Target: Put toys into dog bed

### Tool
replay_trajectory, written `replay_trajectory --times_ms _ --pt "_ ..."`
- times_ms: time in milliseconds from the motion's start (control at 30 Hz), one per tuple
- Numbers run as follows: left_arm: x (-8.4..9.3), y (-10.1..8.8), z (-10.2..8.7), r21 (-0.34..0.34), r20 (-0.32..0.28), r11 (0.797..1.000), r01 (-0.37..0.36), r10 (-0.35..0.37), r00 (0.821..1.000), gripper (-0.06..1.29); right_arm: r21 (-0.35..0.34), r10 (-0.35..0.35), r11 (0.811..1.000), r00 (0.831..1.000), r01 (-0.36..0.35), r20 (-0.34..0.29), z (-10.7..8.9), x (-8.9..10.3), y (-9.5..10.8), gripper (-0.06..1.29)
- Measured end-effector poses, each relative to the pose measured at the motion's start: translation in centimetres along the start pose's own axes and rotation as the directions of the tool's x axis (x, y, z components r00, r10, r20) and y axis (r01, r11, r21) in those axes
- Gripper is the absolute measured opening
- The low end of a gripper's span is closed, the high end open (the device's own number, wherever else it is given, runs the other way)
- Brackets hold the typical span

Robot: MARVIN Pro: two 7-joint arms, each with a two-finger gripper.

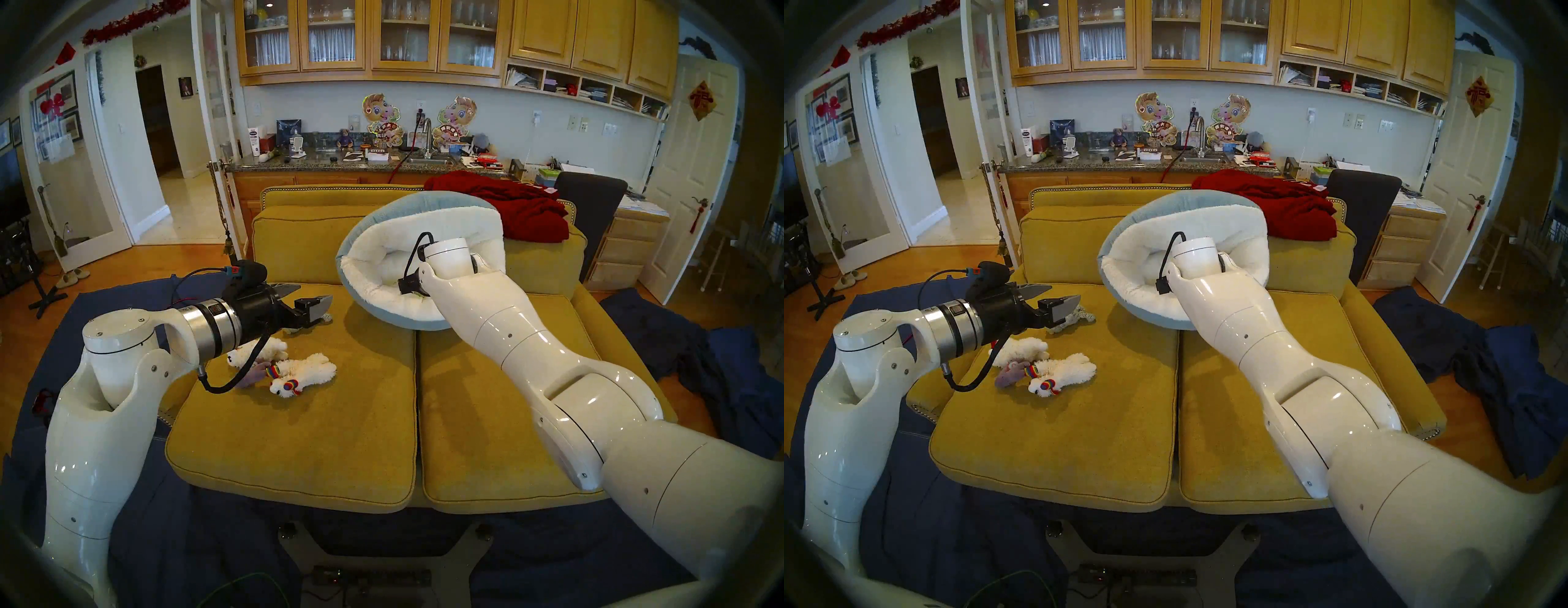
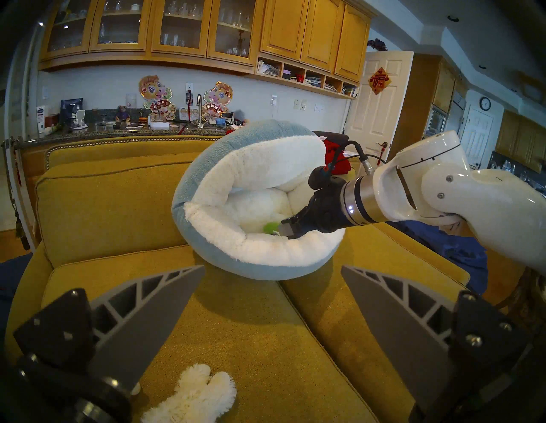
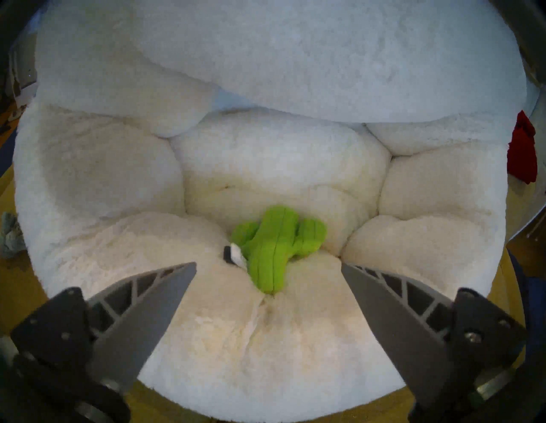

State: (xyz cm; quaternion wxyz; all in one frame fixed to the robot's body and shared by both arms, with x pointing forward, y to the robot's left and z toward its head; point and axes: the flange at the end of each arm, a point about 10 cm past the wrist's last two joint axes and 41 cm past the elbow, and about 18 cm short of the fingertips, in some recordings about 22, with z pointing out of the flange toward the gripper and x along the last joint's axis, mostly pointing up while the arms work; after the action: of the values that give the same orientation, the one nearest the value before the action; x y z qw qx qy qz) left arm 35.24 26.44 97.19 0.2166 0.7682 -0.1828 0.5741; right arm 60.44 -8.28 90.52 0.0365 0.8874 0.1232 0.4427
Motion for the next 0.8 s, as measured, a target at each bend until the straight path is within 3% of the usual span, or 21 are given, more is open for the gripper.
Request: replay_trajectory --times_ms 333,467,800 --pt "0.0 0.0 0.0 0.0 0.0 1.0 0.0 0.0 1.0 1.26 0.043 -0.025 0.999 0.998 0.027 -0.051 -0.9 2.2 0.4 1.25" --pt "0.0 0.0 0.0 0.0 0.0 1.0 0.0 0.0 1.0 1.26 0.079 -0.017 0.997 0.999 0.02 -0.038 -1.7 2.5 0.8 1.25" --pt "-0.1 0.0 0.0 0.0 0.003 1.0 0.002 -0.002 1.0 1.26 0.163 -0.004 0.987 0.997 -0.008 0.073 -2.5 -0.6 1.9 1.25"
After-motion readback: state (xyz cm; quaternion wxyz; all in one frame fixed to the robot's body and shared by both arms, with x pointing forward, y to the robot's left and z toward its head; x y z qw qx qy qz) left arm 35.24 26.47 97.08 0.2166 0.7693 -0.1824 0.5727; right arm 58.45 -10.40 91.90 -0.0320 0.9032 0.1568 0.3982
